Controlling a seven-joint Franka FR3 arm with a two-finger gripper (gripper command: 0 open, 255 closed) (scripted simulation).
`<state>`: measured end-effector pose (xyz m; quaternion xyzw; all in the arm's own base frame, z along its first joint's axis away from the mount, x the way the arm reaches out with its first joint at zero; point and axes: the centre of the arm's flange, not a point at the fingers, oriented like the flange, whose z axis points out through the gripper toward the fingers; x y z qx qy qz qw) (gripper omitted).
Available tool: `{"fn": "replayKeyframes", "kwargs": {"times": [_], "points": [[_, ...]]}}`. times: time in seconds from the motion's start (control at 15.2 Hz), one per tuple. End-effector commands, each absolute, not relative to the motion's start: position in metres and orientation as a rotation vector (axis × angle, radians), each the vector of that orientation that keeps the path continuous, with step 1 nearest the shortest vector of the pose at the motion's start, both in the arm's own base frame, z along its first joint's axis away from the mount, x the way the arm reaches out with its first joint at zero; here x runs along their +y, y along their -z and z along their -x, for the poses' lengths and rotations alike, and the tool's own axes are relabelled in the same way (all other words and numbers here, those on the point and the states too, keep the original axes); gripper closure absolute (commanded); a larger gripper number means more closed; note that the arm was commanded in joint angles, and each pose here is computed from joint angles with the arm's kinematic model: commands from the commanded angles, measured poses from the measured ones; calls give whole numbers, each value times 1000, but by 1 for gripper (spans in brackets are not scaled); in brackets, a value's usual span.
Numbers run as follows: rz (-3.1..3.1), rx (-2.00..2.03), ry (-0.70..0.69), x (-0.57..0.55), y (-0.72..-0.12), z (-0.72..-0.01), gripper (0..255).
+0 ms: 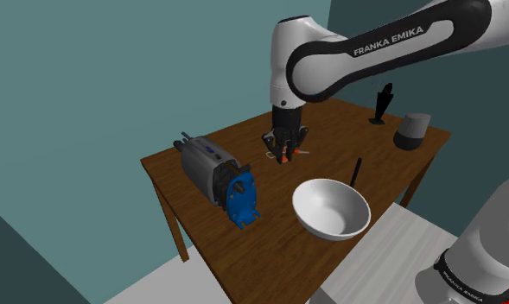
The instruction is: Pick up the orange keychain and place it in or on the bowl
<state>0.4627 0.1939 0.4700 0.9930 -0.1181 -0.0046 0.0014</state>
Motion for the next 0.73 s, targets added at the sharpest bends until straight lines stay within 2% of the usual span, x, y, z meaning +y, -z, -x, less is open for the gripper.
{"fn": "replayKeyframes", "kwargs": {"times": [0.0, 0.13, 0.66], "points": [[-3117, -371, 15, 194, -480, -462, 255], [-3117, -371, 15, 194, -489, -462, 255], [-3117, -371, 15, 206, -493, -357, 255]]}}
